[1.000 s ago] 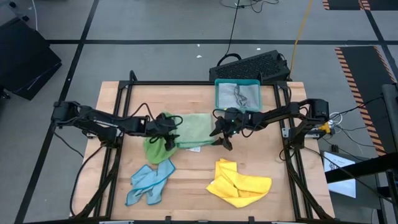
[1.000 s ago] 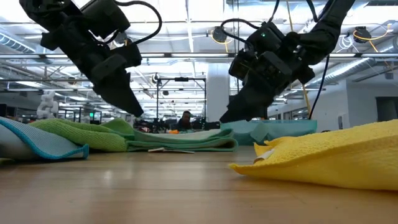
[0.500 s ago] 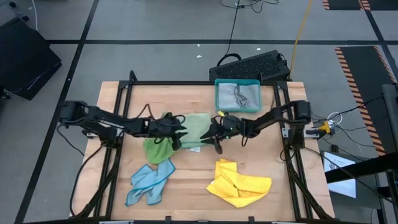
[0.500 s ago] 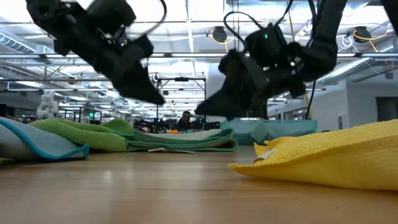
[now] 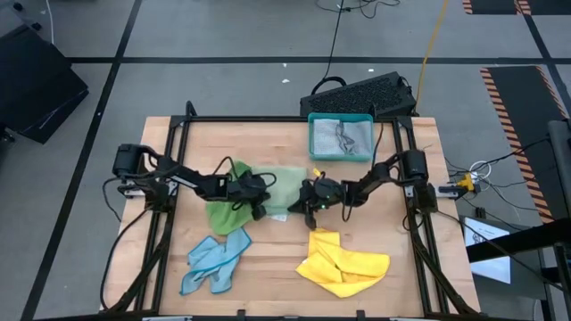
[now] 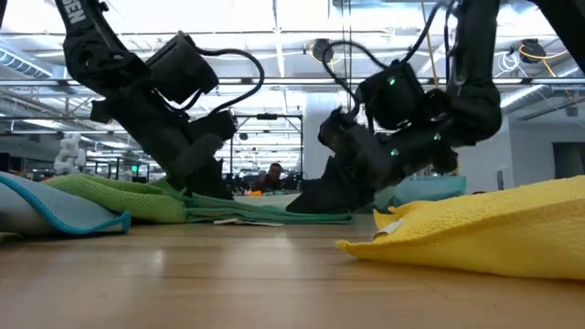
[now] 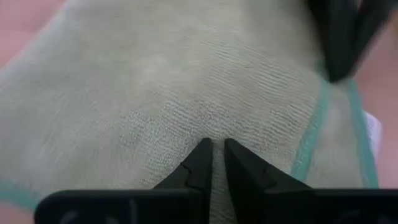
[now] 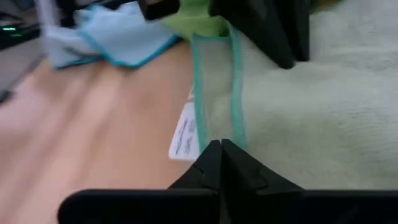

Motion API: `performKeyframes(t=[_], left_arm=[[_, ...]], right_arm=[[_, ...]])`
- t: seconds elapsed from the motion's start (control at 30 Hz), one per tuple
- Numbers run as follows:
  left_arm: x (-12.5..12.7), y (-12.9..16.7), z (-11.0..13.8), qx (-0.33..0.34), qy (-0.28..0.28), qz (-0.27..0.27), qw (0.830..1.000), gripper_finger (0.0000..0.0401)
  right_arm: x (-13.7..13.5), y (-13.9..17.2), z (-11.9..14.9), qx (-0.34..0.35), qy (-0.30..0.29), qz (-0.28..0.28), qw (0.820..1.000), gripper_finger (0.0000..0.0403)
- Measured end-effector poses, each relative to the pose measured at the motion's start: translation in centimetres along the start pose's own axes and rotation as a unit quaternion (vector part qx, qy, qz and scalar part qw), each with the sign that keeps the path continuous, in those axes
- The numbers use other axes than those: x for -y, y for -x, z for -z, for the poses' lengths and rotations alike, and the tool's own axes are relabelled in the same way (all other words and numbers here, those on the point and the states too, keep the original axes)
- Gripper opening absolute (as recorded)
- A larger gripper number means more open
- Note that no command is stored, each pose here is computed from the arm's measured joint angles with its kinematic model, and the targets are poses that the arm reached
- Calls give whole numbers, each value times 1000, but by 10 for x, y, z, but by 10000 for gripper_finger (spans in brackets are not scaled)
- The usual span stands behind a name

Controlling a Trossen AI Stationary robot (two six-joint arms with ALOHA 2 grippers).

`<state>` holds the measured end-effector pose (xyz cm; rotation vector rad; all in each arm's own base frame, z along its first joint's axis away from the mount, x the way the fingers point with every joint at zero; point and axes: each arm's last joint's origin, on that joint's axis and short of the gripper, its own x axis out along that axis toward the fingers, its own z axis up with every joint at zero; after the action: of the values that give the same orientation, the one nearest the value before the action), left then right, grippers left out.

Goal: Fold microfiber towels
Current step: Fold the light green microfiber cloth

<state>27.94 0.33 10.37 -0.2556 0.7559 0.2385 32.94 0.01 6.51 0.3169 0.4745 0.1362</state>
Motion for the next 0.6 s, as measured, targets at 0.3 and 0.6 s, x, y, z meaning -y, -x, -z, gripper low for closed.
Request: performKeyframes(t=[0.3, 0.6], left_arm=[[27, 35, -17, 53, -55, 93, 993, 40], [24, 58, -35, 127, -76, 29, 989, 40]], right_arm=[[-50, -6, 9, 8, -24, -56, 998, 1], [-63, 16, -26, 40, 28, 2, 999, 2]])
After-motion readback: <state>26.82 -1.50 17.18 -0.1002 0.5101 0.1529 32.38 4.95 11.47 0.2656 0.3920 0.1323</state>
